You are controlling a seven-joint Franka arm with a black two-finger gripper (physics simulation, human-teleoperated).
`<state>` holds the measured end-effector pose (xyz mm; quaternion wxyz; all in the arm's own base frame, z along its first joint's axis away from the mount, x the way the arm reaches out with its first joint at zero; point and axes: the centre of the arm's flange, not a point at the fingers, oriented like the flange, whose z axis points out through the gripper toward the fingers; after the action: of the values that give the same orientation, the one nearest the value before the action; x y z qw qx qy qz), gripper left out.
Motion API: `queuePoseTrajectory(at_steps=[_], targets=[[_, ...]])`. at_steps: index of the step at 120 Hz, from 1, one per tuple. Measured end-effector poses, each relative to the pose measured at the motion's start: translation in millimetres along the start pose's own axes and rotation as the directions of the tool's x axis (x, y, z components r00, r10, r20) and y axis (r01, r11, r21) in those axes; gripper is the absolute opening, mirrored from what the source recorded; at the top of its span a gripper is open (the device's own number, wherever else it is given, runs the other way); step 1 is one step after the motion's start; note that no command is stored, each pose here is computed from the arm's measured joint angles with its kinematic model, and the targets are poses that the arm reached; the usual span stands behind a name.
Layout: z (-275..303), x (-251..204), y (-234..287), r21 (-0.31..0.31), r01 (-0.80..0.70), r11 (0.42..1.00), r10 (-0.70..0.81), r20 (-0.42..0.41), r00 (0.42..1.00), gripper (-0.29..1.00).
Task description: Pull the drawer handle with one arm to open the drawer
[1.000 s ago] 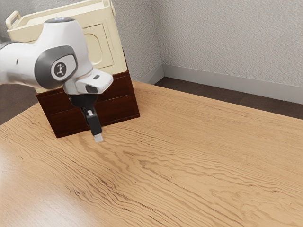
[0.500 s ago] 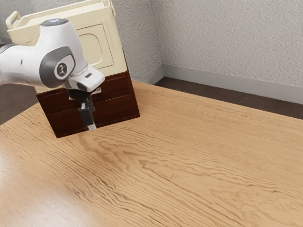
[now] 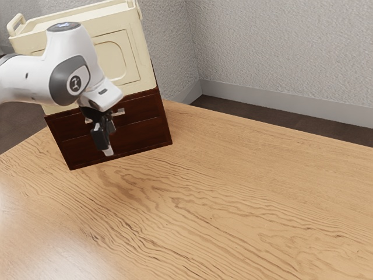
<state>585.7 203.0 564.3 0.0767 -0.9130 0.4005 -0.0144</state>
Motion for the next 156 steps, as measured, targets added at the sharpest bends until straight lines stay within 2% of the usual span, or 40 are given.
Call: queuePoseTrajectory(at_steps=[33,63,82,156], targets=[[2,-17,-10,0.020,-0.022,1.000,0.022,0.007,1.000,0.70],[-1,-34,-28,0.096,-0.012,0.995,0.013,-0.011,1.000,0.70],[-3,-29,-45,0.148,-0.016,0.989,0.018,-0.017,1.000,0.70],[19,-26,-73,0.207,-0.009,0.978,0.010,-0.008,1.000,0.70]])
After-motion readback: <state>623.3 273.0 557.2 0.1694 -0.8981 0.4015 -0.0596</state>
